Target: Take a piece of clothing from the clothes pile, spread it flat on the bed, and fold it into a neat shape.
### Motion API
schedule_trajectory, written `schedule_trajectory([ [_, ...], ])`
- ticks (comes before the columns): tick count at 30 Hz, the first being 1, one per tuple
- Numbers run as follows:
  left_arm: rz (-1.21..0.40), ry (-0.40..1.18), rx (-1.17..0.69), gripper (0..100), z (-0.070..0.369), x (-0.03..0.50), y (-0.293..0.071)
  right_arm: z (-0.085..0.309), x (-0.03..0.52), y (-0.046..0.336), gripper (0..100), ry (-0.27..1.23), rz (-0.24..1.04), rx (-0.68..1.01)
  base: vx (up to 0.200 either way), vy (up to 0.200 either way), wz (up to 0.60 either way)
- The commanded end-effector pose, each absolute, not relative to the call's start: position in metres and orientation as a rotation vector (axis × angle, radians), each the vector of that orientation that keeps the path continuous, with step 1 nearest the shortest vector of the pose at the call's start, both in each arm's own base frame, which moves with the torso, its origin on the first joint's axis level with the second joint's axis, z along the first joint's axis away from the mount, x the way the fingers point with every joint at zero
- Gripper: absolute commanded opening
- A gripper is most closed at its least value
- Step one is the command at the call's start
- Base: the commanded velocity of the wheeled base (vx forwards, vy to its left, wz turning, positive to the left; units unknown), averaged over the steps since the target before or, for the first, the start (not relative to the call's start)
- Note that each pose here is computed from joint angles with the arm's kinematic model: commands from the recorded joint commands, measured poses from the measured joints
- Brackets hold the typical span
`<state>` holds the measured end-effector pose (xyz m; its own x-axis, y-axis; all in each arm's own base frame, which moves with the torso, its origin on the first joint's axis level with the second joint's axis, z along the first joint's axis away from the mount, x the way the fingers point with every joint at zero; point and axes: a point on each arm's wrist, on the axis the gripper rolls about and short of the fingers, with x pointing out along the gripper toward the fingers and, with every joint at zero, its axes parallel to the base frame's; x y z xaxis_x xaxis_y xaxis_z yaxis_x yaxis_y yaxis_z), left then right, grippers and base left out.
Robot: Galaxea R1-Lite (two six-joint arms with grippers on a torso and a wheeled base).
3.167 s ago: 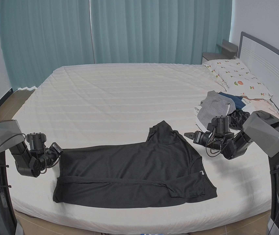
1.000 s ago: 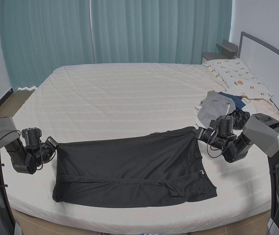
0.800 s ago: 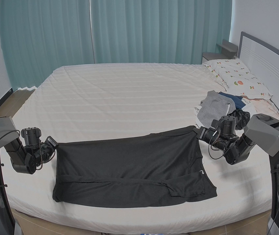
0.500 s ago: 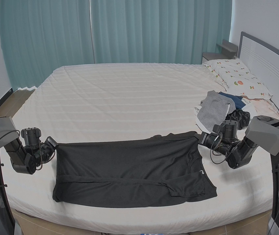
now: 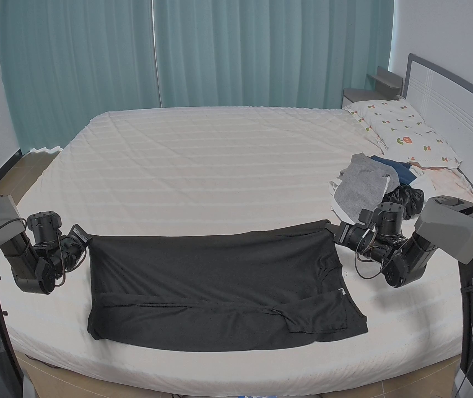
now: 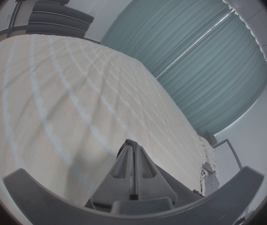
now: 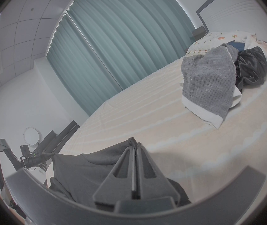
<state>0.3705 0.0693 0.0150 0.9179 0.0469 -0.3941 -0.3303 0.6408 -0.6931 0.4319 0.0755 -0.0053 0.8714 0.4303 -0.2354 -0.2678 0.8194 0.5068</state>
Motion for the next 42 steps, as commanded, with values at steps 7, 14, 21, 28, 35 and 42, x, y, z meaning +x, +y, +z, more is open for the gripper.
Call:
schedule_trajectory([
  [7, 0.229, 0.362, -0.856, 0, 0.0, 0.373, 0.072, -0.016, 0.45, 0.069, 0, 0.32, 0.348, 0.53, 0.0, 0.0, 0.0],
  [14, 0.233, 0.369, -0.854, 0, -0.002, 0.372, 0.073, -0.017, 0.445, 0.069, 0, 0.333, 0.342, 0.539, 0.0, 0.0, 0.0],
  [21, 0.229, 0.37, -0.842, 0, -0.001, 0.371, 0.072, 0.002, 0.425, 0.064, 0, 0.356, 0.353, 0.546, 0.0, 0.0, 0.0],
  [28, 0.09, 0.402, -0.783, 0, 0.003, 0.347, 0.068, 0.011, 0.408, 0.053, 0, 0.386, 0.359, 0.553, 0.0, 0.0, 0.0],
  [35, 0.037, 0.438, -0.62, 0, -0.003, 0.326, 0.075, 0.003, 0.379, 0.05, 0, 0.491, 0.373, 0.553, 0.0, 0.0, 0.0],
  [42, -0.014, 0.451, -0.569, 0, -0.002, 0.315, 0.085, -0.005, 0.367, 0.048, 0, 0.525, 0.361, 0.518, 0.0, 0.0, 0.0],
])
